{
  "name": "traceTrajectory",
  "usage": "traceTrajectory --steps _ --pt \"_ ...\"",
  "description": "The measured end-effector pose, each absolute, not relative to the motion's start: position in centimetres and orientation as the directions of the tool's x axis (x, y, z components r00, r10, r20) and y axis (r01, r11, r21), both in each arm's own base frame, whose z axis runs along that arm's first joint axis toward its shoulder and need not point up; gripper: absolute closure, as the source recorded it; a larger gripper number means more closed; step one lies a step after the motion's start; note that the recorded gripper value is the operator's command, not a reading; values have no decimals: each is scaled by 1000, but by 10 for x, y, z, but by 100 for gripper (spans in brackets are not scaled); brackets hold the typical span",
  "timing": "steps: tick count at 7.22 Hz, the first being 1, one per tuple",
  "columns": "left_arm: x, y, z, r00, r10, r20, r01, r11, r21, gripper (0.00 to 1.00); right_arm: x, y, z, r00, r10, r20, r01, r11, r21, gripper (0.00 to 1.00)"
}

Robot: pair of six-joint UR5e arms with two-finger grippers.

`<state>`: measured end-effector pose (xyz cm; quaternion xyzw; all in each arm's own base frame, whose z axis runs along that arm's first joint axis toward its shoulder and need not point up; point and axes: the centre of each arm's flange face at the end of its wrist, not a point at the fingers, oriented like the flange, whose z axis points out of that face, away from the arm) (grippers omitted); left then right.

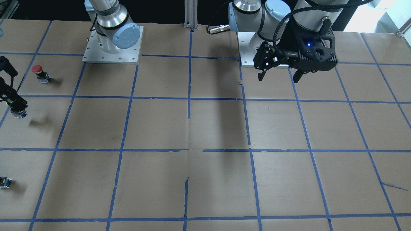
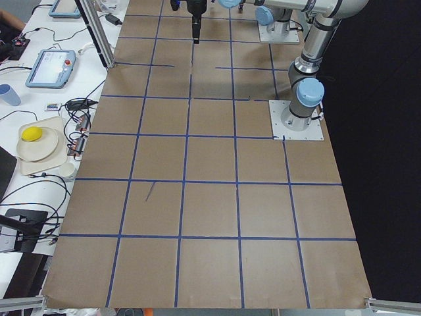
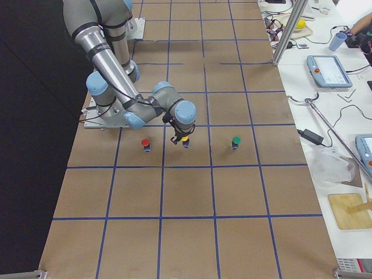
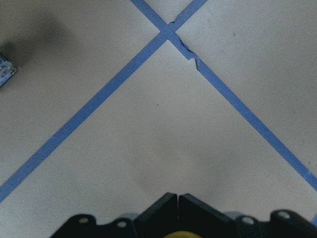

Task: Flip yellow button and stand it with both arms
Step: 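Lower the button upright onto the table with the right gripper and release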

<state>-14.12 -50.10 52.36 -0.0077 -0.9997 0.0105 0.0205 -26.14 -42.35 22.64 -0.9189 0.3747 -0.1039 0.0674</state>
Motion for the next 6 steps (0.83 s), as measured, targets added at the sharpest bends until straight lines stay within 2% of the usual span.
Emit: traceTrajectory --steps 1,2,6 --pt "-141 -501 524 -999 16 39 15 1000 -22 0 -264 -427 220 696 -703 149 -672 -710 -210 69" --pt "-141 -501 524 -999 16 40 15 1000 -22 0 -267 -430 213 692 -706 149 -673 -706 -220 1" --pt "-142 -501 524 -999 16 45 15 1000 -21 0 -271 -434 207 675 -723 146 -687 -689 -233 0"
